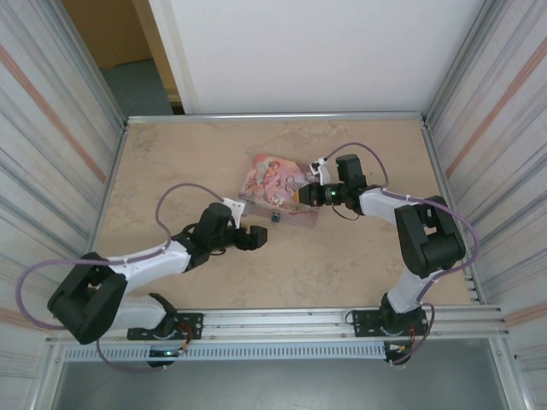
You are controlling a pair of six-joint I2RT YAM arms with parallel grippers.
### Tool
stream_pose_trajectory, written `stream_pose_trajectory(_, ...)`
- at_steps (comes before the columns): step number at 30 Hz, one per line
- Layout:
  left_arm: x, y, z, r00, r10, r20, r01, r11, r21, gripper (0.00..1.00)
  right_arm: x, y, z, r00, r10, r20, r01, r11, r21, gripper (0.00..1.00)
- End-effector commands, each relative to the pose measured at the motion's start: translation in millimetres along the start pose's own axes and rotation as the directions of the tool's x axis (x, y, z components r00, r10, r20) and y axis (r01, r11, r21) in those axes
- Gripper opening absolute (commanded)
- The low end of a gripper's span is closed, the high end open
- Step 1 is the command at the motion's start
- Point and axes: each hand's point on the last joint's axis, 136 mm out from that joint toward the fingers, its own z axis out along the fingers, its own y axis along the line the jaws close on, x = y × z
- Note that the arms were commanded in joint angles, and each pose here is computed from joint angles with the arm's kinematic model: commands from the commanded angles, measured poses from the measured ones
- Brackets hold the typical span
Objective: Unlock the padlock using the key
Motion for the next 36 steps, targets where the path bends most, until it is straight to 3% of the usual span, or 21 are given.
stream_pose_trajectory(1, -22.5, -11.0, 6.3, 0.999, -0.012, 0.051, 0.011, 0.999, 0.036, 0.78, 29.2, -11.9, 10.0, 0.994, 0.083, -0.070, -0.080, 0.996, 0.036, 0.00)
stream_pose_trajectory(19, -31.1, -6.9, 69.7, 0.997, -0.006, 0.071, 0.005, 1.000, 0.012, 0.69, 32.6, -10.8, 7.3, 0.995, 0.075, -0.066, -0.072, 0.996, 0.049, 0.00)
stream_pose_trajectory(27, -29.1, 1.0, 81.4, 0.996, -0.015, 0.092, 0.015, 1.000, -0.005, 0.65, 32.9, -10.6, 6.9, 0.995, 0.076, -0.065, -0.073, 0.996, 0.052, 0.00)
stream_pose_trajectory(36, -25.6, -6.7, 92.5, 0.996, -0.039, 0.084, 0.035, 0.998, 0.055, 0.54, 34.8, -8.8, 7.2, 0.995, 0.073, -0.066, -0.070, 0.996, 0.055, 0.00)
